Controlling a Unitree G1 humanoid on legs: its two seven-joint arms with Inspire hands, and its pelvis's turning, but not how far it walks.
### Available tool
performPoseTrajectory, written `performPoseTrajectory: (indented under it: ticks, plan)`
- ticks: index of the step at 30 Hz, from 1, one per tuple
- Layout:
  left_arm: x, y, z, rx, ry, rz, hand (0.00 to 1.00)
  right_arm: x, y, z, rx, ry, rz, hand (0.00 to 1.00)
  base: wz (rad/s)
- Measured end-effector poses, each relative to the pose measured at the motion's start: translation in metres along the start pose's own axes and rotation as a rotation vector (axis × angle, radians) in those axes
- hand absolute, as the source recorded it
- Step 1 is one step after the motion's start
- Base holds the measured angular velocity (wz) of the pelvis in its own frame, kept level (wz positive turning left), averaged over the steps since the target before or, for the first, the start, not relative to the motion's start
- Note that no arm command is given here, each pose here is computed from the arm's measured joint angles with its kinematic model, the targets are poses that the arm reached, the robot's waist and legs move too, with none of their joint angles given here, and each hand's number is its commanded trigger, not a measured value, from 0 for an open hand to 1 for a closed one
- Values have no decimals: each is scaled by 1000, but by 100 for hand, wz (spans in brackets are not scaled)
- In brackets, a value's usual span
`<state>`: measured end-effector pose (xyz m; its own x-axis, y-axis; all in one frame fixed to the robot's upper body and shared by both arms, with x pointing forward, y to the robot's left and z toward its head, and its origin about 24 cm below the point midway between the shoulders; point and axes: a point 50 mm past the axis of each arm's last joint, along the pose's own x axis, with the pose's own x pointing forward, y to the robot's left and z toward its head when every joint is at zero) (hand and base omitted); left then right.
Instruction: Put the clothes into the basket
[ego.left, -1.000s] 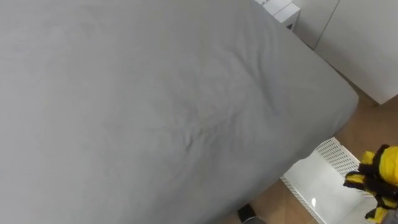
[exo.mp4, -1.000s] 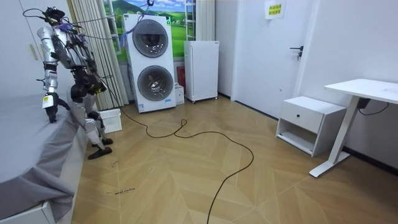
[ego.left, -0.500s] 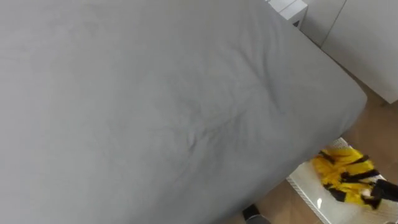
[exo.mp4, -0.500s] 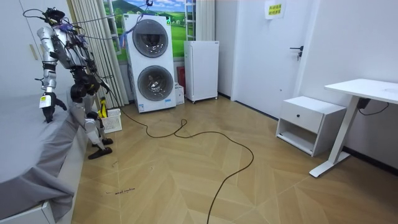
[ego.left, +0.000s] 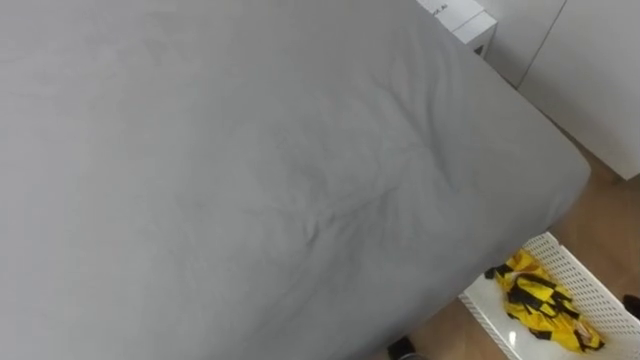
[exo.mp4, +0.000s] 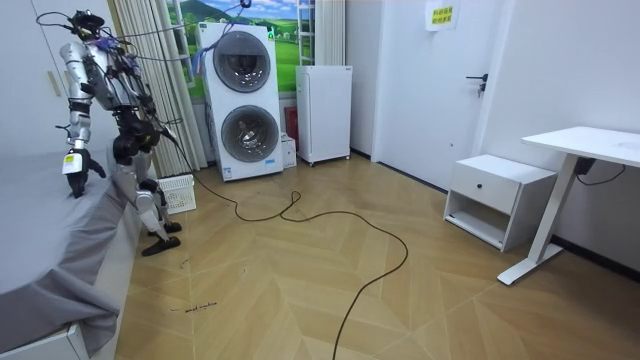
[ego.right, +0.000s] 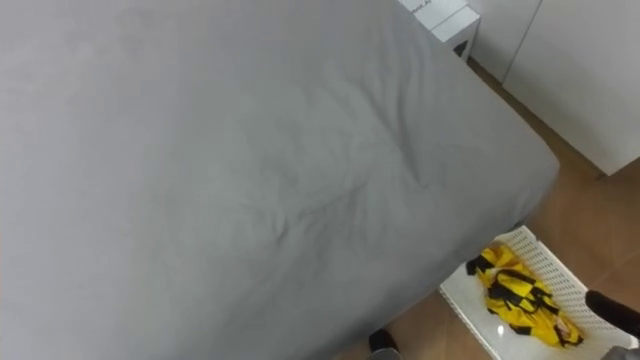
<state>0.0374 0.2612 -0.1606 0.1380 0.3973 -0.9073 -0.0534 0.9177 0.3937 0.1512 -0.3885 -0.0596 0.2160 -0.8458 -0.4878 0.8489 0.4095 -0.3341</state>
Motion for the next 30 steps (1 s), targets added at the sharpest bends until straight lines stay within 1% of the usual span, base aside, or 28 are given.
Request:
performPoseTrajectory:
  ticks: [5,10,11,13,15,19,21,23,25,30]
  plan:
    - [-1,2,-8,-2,7,3,0,-3,-2,-9,-12,6,23,0,6]
    - [-2,8,-13,-37,-19,25,0,-11,-4,-41,-23,80,52,0,32]
    - [-3,10,-14,-36,-25,33,0,-15,-5,-54,-44,109,69,0,45]
    - [-4,13,-14,3,-47,54,0,-25,1,-75,-69,158,118,0,41]
    - [-4,13,-8,19,-71,64,0,-33,9,-86,-98,179,174,0,47]
    - [-4,8,0,7,-114,68,0,-52,29,-109,-174,230,335,0,46]
    - [-5,6,5,22,-134,70,0,-60,34,-119,-213,255,386,0,38]
    - [-5,6,8,24,-156,90,0,-64,31,-129,-242,283,372,0,33]
    - [-6,6,9,12,-177,118,0,-65,21,-139,-294,305,382,0,20]
    - [-6,3,11,2,-187,130,0,-69,13,-148,-345,321,388,0,20]
